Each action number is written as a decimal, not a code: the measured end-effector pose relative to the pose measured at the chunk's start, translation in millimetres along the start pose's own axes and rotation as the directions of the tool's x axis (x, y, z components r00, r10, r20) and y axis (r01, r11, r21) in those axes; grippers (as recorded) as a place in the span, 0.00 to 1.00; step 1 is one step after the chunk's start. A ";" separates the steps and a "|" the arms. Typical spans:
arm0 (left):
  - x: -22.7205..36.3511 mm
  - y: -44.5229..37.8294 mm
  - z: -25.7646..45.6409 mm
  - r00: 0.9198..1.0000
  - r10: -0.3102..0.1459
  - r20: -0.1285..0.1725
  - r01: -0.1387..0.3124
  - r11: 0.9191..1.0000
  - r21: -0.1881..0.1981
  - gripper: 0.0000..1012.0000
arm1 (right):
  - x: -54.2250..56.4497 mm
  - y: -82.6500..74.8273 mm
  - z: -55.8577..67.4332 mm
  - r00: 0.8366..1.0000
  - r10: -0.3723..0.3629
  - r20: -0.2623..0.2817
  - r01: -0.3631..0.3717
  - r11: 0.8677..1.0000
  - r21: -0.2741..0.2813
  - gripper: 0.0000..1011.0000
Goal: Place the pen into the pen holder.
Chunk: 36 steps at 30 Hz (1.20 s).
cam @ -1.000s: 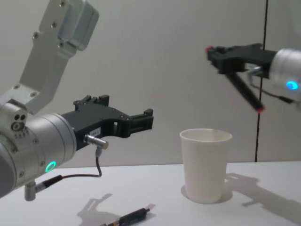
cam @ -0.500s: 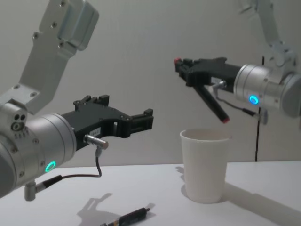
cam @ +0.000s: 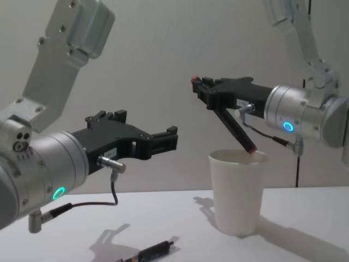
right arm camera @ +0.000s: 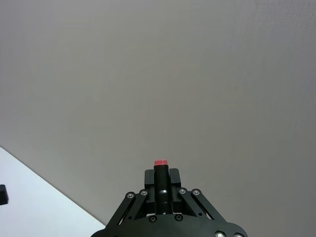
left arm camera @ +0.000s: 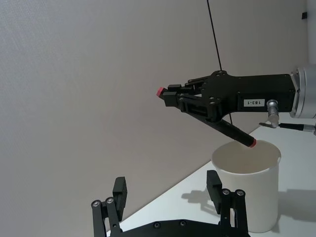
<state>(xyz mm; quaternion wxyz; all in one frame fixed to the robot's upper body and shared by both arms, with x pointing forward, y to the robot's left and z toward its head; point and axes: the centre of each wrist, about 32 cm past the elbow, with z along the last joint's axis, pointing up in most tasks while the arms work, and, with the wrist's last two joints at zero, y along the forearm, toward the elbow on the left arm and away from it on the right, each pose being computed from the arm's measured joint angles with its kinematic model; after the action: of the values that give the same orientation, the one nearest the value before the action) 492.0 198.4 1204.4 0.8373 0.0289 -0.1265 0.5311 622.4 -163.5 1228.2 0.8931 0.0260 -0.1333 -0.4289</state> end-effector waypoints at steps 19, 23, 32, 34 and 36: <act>0.0 0.0 0.0 1.000 0.000 0.000 0.000 1.000 0.000 0.99 | -8.7 -16.2 -3.2 0.999 0.028 -0.047 -0.026 0.999 0.025 0.16; 0.0 0.0 0.0 1.000 0.000 0.000 0.000 1.000 0.000 0.99 | -9.9 -19.8 -7.1 0.998 0.026 -0.053 -0.025 1.000 0.019 0.16; 0.0 0.0 0.0 1.000 0.000 0.000 0.000 1.000 0.000 0.99 | -12.8 -23.3 -13.5 0.998 0.022 -0.063 -0.021 1.000 0.015 0.16; 0.0 0.0 0.0 1.000 0.000 0.000 0.000 1.000 0.000 0.99 | -13.5 -23.5 -14.7 0.998 0.021 -0.064 -0.020 1.000 0.016 0.16; 0.0 0.0 0.0 1.000 0.000 0.000 0.000 1.000 0.000 0.99 | -13.8 -23.7 -15.4 0.998 0.021 -0.065 -0.020 1.000 0.016 0.16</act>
<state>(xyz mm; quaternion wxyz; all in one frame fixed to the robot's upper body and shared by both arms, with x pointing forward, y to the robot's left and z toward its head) 492.0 198.4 1204.4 0.8373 0.0289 -0.1265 0.5311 600.2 -168.8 1206.5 0.9011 0.0456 -0.1076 -0.4175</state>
